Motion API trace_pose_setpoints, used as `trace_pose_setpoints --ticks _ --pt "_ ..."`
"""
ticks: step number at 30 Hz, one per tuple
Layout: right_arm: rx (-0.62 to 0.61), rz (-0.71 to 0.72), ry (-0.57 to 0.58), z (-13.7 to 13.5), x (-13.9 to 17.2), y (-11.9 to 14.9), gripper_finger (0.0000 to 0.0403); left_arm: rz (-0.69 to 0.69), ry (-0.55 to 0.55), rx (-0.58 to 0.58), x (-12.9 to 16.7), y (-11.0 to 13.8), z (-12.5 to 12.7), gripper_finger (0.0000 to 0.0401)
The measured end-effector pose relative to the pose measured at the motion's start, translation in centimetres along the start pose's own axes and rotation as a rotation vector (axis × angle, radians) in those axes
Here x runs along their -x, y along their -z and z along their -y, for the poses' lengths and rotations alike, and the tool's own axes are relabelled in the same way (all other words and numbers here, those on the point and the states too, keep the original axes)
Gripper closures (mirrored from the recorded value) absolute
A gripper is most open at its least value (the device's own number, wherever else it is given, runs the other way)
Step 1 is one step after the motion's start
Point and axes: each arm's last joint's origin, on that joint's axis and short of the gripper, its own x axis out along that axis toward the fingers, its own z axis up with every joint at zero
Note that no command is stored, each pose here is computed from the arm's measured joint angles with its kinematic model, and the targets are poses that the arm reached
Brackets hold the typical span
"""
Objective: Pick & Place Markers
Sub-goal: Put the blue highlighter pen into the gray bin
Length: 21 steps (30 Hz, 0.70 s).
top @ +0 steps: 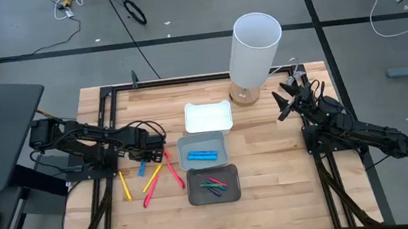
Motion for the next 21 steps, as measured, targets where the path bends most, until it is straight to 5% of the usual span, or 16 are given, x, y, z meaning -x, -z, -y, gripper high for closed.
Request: trace_pose_setpoints --ticks 11,21 --pt "0.0 0.0 0.0 0.0 0.0 0.0 0.0152 -0.004 0.01 -0.008 0.4 -0.1 0.3 0.0323" --pt "0.0 0.0 0.0 0.0 0.0 0.0 0.0152 0.015 0.07 -0.107 4.2 -0.1 0.1 0.0336"
